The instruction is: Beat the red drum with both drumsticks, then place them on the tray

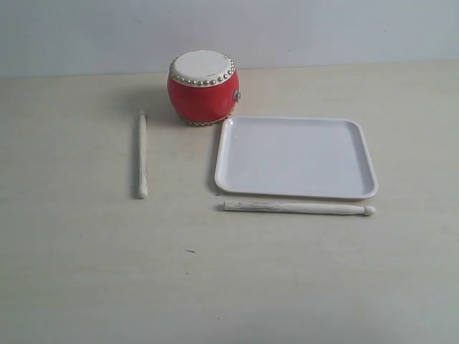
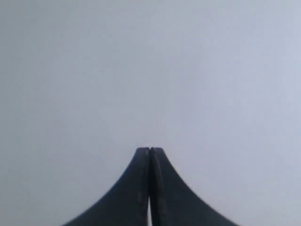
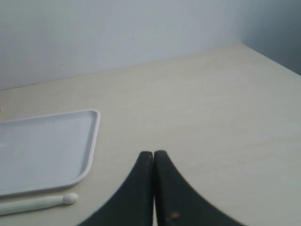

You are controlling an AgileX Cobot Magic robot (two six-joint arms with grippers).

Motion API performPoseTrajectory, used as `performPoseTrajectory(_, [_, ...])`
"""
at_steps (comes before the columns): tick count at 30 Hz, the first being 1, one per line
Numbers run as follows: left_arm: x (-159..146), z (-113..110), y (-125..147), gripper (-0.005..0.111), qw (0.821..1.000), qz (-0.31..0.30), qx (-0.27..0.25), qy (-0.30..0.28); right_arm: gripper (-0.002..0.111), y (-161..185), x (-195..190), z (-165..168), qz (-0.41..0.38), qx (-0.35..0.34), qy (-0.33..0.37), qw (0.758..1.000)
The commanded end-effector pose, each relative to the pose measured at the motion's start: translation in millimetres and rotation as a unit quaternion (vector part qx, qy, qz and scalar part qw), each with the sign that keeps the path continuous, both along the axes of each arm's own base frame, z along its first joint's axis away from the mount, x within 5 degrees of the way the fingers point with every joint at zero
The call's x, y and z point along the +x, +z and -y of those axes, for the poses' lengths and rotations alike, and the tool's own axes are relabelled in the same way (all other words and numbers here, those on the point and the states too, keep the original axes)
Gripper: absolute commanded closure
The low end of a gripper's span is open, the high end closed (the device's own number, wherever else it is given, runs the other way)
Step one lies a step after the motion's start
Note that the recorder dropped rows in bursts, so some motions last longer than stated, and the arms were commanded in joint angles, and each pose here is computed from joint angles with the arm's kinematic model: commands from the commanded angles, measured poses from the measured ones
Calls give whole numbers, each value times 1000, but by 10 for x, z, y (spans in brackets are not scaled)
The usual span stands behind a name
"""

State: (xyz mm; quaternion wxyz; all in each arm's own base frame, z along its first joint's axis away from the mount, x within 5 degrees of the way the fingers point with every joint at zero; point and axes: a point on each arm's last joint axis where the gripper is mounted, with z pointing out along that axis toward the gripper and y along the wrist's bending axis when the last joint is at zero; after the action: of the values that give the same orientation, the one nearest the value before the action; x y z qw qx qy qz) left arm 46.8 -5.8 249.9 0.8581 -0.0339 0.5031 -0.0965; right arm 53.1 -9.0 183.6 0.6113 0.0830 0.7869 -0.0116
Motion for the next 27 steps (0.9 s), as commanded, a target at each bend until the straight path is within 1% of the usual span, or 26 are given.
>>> performPoseTrajectory(1, [-165, 55, 381, 107, 987, 153, -7, -44, 108, -9, -2, 4, 2, -1, -3, 1000])
performPoseTrajectory(2, [-168, 54, 567, 107, 985, 164, -5, -43, 108, -9, -2, 4, 2, -1, -3, 1000])
performPoseTrajectory(3, [-132, 50, 908, 107, 986, 162, 1, -37, 108, -9, -2, 4, 2, -1, -3, 1000])
performPoseTrajectory(4, [-36, 59, 1145, 107, 989, 144, 18, -34, 108, -9, -2, 4, 2, -1, -3, 1000])
performPoseTrajectory(5, [180, 93, 1432, 107, 992, 108, 54, -39, 108, -9, -2, 4, 2, -1, -3, 1000])
performPoseTrajectory(6, [377, 125, 1529, 107, 992, 75, 84, -49, 108, -9, -2, 4, 2, -1, -3, 1000])
performPoseTrajectory(7, [573, 161, 1676, 107, 991, 43, 100, -73, 108, -9, -2, 4, 2, -1, -3, 1000])
performPoseTrajectory(8, [808, 203, 1687, 107, 986, -1, 137, -92, 108, -9, -2, 4, 2, -1, -3, 1000])
performPoseTrajectory(9, [983, 235, 1735, 107, 980, -32, 163, -110, 108, -9, -2, 4, 2, -1, -3, 1000])
performPoseTrajectory(10, [1274, 262, 1660, 107, 967, -97, 192, -135, 108, -9, -2, 4, 2, -1, -3, 1000])
performPoseTrajectory(11, [1459, 267, 1637, 107, 959, -136, 199, -150, 108, -9, -2, 4, 2, -1, -3, 1000])
performPoseTrajectory(12, [1692, 263, 1534, 107, 947, -195, 194, -168, 108, -9, -2, 4, 2, -1, -3, 1000])
performPoseTrajectory(13, [1910, 248, 1415, 107, 932, -253, 186, -179, 108, -9, -2, 4, 2, -1, -3, 1000])
performPoseTrajectory(14, [2074, 231, 1316, 107, 921, -298, 171, -186, 108, -9, -2, 4, 2, -1, -3, 1000])
performPoseTrajectory(15, [2264, 220, 1209, 107, 914, -330, 133, -198, 108, -9, -2, 4, 2, -1, -3, 1000])
performPoseTrajectory(17, [2567, 196, 965, 107, 899, -371, 116, -203, 108, -9, -2, 4, 2, -1, -3, 1000])
performPoseTrajectory(19, [2791, 191, 769, 107, 889, -391, 134, -195, 108, -9, -2, 4, 2, -1, -3, 1000])
performPoseTrajectory(20, [2867, 176, 701, 107, 888, -395, 153, -176, 108, -9, -2, 4, 2, -1, -3, 1000])
performPoseTrajectory(21, [2941, 137, 621, 107, 886, -396, 195, -140, 108, -9, -2, 4, 2, -1, -3, 1000])
performPoseTrajectory(22, [2989, 83, 533, 107, 878, -398, 248, -91, 108, -9, -2, 4, 2, -1, -3, 1000])
performPoseTrajectory(23, [3012, 25, 474, 107, 864, -399, 305, -41, 108, -9, -2, 4, 2, -1, -3, 1000])
performPoseTrajectory(24, [3026, -69, 413, 107, 837, -408, 362, 35, 108, -9, -2, 4, 2, -1, -3, 1000])
performPoseTrajectory(25, [3026, -174, 365, 107, 797, -423, 414, 122, 108, -9, -2, 4, 2, -1, -3, 1000])
performPoseTrajectory(26, [3021, -285, 328, 107, 751, -443, 446, 204, 108, -9, -2, 4, 2, -1, -3, 1000])
performPoseTrajectory(27, [3017, -387, 270, 107, 695, -468, 476, 265, 108, -9, -2, 4, 2, -1, -3, 1000])
